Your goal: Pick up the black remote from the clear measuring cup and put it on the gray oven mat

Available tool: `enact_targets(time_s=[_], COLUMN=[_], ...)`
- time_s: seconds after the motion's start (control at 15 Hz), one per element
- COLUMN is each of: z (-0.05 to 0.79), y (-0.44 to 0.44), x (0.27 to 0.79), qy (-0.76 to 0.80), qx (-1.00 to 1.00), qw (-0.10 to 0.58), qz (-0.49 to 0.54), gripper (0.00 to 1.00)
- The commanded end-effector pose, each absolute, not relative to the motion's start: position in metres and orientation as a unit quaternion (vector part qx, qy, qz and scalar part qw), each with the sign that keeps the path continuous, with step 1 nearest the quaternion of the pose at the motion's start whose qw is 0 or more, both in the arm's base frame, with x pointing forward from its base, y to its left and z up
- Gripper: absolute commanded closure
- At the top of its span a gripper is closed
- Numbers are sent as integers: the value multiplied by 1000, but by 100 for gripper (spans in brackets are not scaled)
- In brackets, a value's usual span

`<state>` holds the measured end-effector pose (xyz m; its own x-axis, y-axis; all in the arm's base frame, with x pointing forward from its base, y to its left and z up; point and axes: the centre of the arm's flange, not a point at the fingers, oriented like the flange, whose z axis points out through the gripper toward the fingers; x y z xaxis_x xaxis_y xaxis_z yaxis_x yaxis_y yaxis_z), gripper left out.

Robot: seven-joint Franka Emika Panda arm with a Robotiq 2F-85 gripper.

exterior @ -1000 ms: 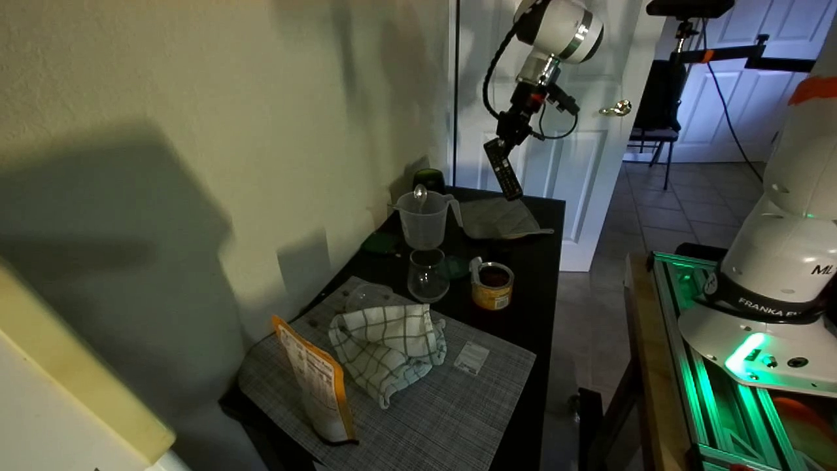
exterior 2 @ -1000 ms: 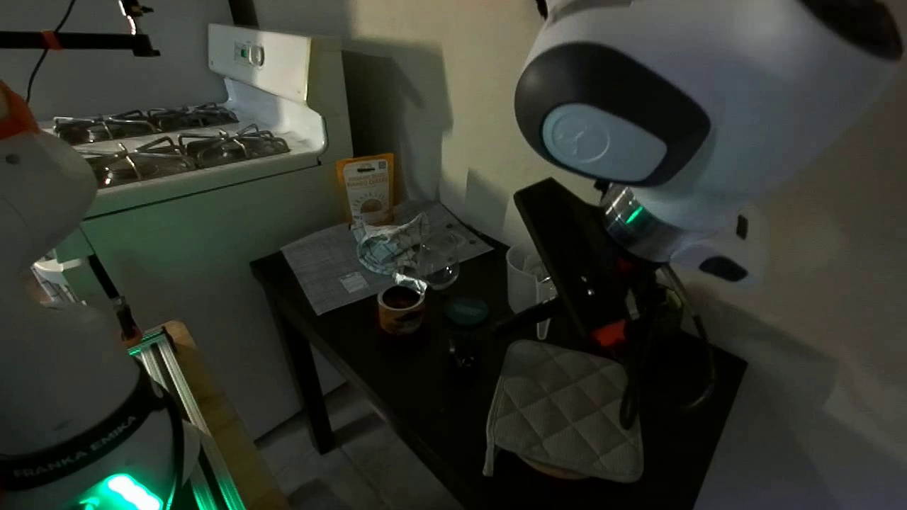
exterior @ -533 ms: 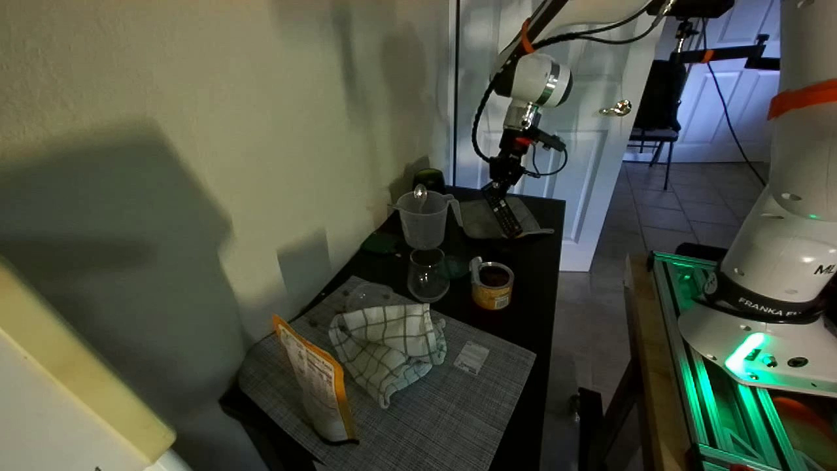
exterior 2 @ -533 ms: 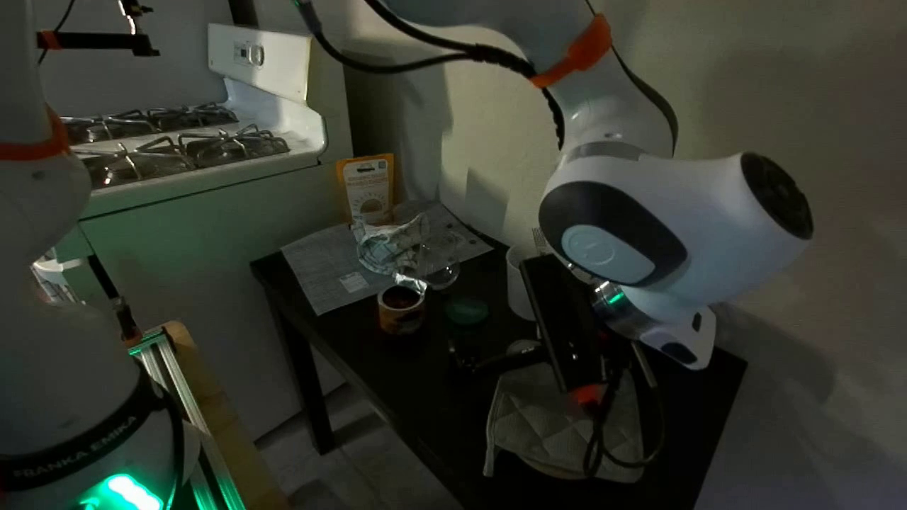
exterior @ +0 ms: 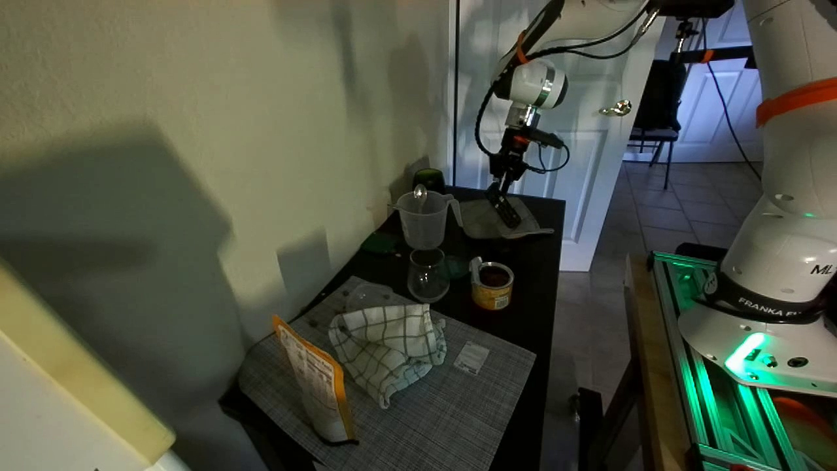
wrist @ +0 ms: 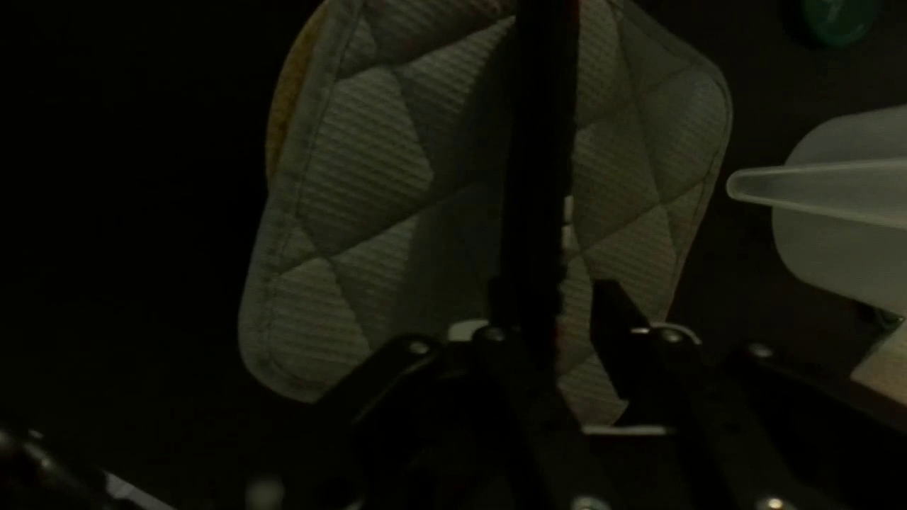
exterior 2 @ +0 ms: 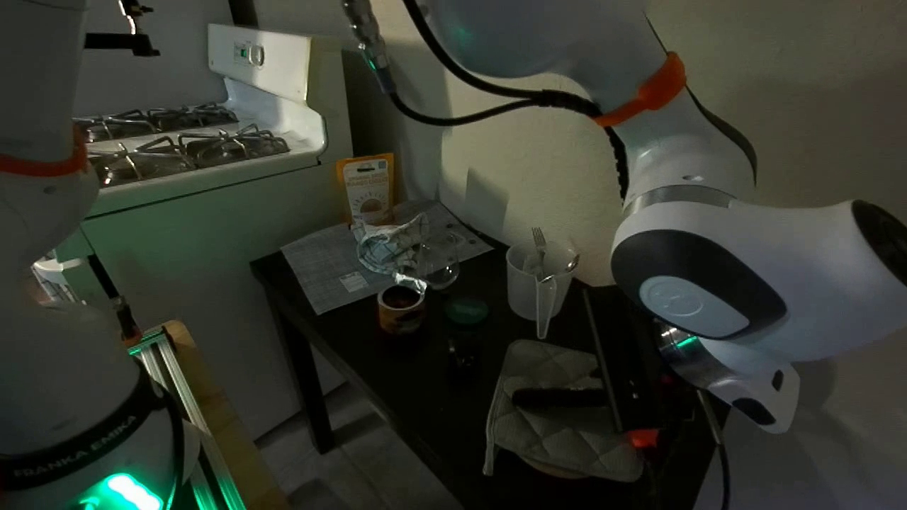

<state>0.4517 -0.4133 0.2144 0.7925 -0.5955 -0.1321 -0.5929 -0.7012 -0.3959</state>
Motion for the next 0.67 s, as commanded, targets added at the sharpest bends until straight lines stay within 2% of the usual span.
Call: enact_targets(time_s=[0.0,0.27,0.33,0.53,0.6], z=[206,236,254,302,270], y=[-412,-379,-366,-339,-358], x=[481,503,505,509,523], qy=[320,253,214,141,181], qx=[-921,-948,-961,-980,-971], qw=[221,187,173,138,152], qz=[32,48,38,15,27], gripper=[34,3,0,0,0])
